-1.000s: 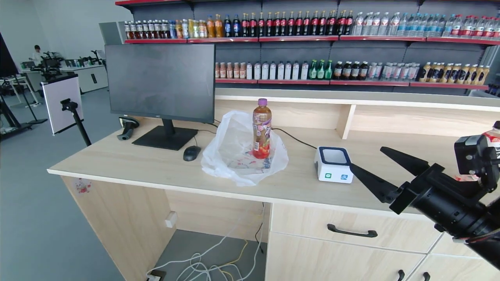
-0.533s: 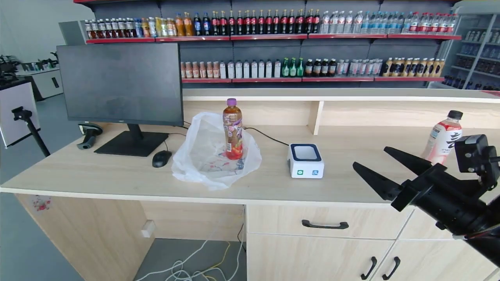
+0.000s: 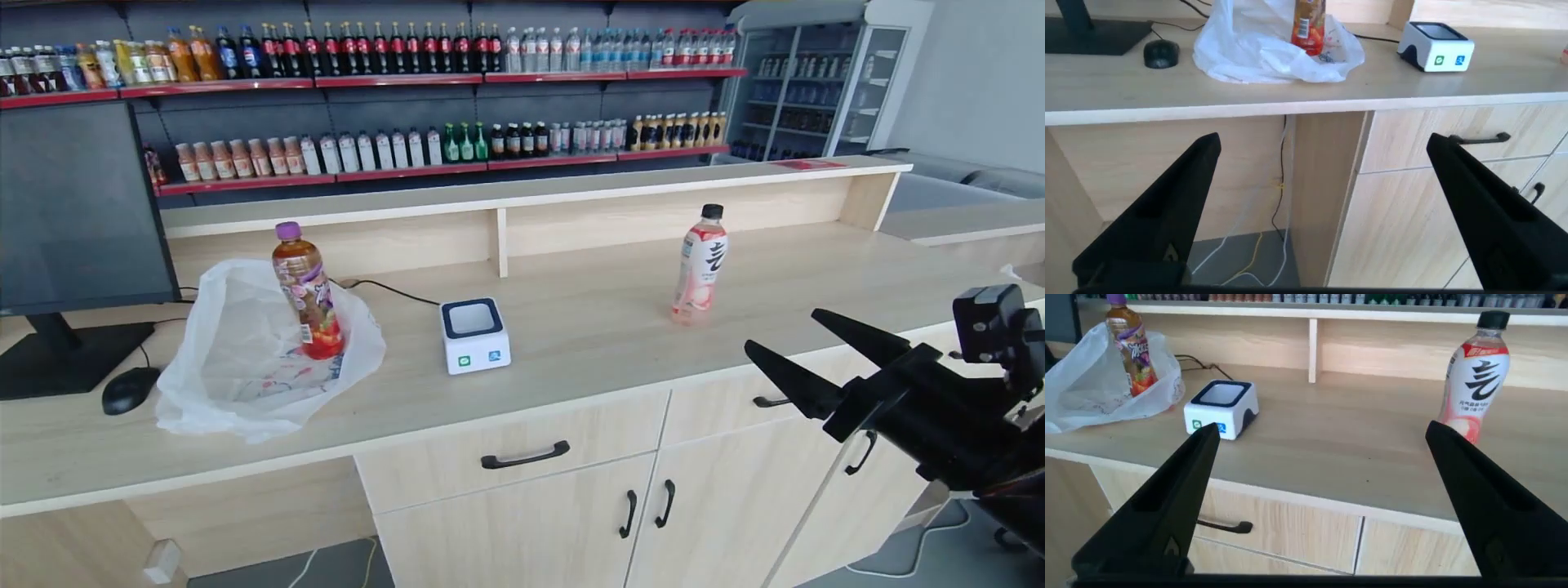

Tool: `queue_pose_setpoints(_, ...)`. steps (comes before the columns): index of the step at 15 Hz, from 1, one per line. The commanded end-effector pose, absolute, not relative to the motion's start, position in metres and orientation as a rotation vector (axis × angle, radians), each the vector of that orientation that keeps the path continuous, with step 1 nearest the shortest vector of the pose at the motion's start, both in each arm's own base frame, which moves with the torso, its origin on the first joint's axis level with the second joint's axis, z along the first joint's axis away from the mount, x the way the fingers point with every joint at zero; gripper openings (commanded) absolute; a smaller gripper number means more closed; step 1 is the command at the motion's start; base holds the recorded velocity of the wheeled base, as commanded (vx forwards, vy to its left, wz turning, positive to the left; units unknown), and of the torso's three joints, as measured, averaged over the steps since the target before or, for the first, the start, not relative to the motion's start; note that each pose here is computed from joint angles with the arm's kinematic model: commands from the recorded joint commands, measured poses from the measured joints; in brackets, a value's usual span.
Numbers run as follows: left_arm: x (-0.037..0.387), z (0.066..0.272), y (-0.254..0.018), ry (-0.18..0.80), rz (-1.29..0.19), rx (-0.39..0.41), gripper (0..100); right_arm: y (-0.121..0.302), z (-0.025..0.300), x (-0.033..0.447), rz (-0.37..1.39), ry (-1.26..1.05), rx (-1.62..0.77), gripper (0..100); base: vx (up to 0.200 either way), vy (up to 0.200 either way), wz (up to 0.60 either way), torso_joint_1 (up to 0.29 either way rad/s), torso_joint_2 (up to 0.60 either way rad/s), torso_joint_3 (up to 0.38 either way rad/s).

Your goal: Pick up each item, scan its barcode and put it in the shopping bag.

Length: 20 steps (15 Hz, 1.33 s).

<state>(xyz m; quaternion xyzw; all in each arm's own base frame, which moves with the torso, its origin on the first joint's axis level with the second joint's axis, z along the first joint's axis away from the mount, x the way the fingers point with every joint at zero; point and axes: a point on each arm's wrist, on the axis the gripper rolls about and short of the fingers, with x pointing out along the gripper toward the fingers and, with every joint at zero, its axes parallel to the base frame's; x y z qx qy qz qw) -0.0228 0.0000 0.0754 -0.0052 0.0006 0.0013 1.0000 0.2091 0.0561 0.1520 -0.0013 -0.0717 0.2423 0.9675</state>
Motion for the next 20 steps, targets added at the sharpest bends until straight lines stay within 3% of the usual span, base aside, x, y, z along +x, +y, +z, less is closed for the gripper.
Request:
queue_pose_setpoints(1, -0.023, 0.075, 0.000, 0.003, 0.003, -0.011, 100, 0.055, 0.149, 0.210, 0.485, -0.133, -0.006, 100, 0.000, -0.200, 0.00, 0.007, 0.00, -0.002)
queue_pose_setpoints(8, -0.023, 0.075, 0.000, 0.003, 0.003, -0.012, 100, 0.054, 0.147, 0.203, 0.487, -0.120, -0.006, 100, 0.000, -0.200, 0.00, 0.004, 0.00, 0.001)
queue_pose_setpoints(14, -0.023, 0.075, 0.000, 0.003, 0.003, -0.014, 100, 0.054, 0.146, 0.202, 0.488, -0.116, -0.007, 100, 0.000, -0.200, 0.60, 0.002, 0.00, 0.002)
queue_pose_setpoints(17, -0.023, 0.075, 0.000, 0.003, 0.003, -0.014, 100, 0.058, 0.139, 0.195, 0.518, -0.078, -0.009, 100, 0.000, -0.200, 0.00, 0.004, 0.00, 0.001)
queue_pose_setpoints(20, -0.023, 0.075, 0.000, 0.002, 0.003, -0.012, 100, 0.060, 0.138, 0.198, 0.526, -0.075, -0.009, 100, 0.200, -0.200, 0.00, 0.002, 0.00, 0.006)
